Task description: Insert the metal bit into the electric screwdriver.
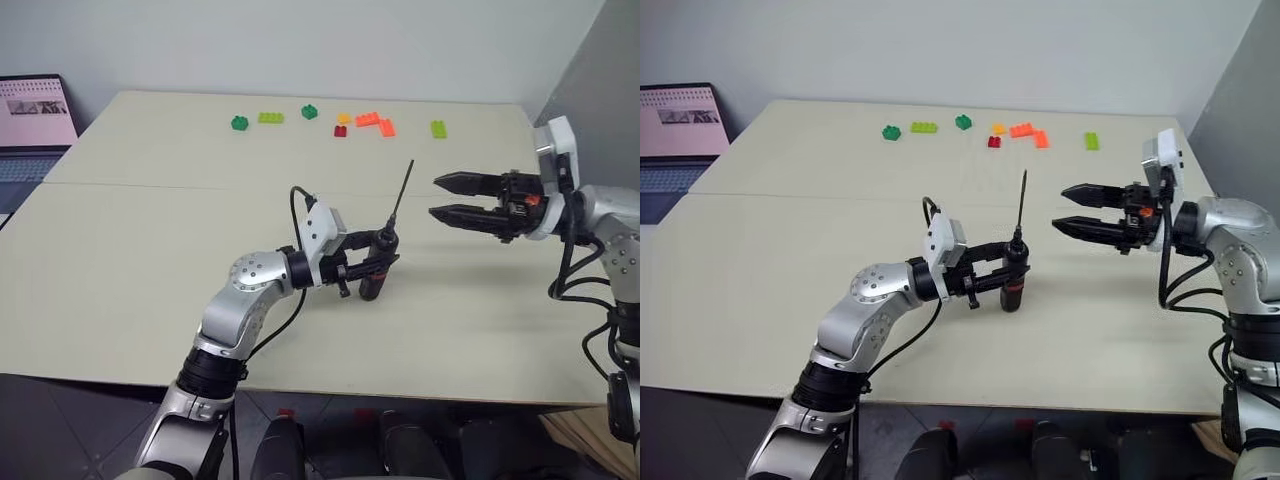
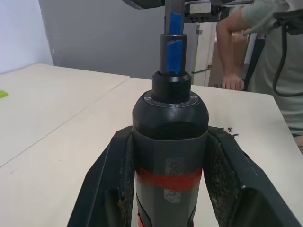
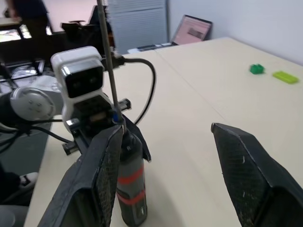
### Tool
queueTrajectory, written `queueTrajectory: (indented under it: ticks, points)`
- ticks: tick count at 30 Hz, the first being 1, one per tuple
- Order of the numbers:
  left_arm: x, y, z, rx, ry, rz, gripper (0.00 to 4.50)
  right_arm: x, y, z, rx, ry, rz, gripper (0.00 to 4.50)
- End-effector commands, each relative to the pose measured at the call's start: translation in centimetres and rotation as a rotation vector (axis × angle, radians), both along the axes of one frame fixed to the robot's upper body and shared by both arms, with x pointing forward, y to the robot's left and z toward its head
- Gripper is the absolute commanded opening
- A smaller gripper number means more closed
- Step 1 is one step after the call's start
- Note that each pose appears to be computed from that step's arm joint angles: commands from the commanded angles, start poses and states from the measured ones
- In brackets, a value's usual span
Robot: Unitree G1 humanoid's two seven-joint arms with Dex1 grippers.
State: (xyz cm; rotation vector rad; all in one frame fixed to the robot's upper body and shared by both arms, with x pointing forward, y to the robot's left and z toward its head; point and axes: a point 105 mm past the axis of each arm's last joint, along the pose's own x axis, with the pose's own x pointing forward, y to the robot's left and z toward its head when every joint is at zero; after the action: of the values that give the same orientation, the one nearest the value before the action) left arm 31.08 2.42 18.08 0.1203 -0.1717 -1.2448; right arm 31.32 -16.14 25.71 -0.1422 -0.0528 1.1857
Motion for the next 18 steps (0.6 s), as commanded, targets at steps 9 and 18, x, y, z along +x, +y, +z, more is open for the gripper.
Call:
queueTrajectory:
  ticks: [9, 18]
  points:
    - [2.0, 1.0, 3.9, 0.076, -0.184, 0.097, 1.65, -2.3, -3.2, 3.0, 0.044, -0.139, -0.174, 3.10]
    - [7.5, 4.0, 4.3, 0.640, -0.386, 0.179, 1.65, -4.0, -4.3, 1.9, -0.088, -0.168, -0.238, 3.10]
